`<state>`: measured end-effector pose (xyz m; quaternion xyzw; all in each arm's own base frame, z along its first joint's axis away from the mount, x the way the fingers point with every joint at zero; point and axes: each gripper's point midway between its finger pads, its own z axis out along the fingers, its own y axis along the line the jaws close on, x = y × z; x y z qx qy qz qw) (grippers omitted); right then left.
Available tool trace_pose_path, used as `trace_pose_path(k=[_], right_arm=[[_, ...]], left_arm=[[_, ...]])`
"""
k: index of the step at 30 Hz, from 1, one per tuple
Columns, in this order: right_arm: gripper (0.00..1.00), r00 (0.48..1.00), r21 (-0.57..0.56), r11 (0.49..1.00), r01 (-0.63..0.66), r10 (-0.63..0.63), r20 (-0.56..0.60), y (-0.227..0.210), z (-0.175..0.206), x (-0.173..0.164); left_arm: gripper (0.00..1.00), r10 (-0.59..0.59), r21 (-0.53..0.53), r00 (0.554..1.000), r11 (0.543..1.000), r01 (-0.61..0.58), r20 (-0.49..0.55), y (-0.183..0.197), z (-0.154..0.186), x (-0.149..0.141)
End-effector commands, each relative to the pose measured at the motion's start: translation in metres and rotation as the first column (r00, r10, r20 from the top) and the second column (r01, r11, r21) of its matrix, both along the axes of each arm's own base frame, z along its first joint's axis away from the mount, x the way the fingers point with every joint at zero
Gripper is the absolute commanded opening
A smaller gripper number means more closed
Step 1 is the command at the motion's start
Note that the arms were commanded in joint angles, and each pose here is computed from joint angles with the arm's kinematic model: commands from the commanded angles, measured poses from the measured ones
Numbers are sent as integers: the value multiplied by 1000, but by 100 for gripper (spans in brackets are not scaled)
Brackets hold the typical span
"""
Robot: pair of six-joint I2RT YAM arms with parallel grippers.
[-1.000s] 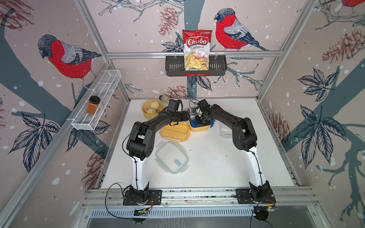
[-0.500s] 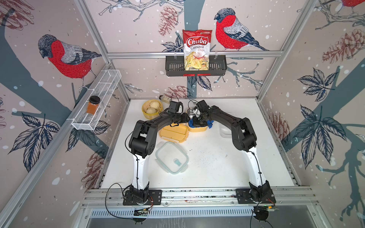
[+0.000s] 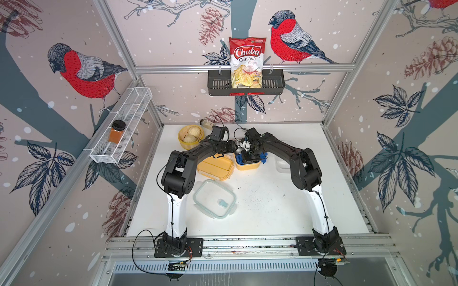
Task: Wipe the insides of the lunch boxes
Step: Wipe the dirt inside the lunch box.
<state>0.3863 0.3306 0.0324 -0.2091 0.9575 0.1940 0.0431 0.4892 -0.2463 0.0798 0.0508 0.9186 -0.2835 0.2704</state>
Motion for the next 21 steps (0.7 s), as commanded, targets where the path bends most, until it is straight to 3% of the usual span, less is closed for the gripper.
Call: trace_pose_path(k=[1, 7, 13, 21], right_arm=[[0, 1000, -237, 971, 14, -15, -4, -50, -5, -5], [0, 997, -381, 923, 59, -33, 74, -78, 6, 8], [0, 979, -524, 837, 155, -60, 194, -105, 7, 28], [0, 925, -629, 711, 314, -80, 372, -132, 7, 67]], left_arm=[[47, 4, 16, 1000, 1000, -4, 31, 3, 3, 7], [42, -6, 18, 1000, 1000, 5, 30, 2, 1, 6], [39, -23, 9, 999, 1000, 23, 27, -2, 0, 4], [39, -51, 8, 998, 999, 51, 43, -10, 6, -4]])
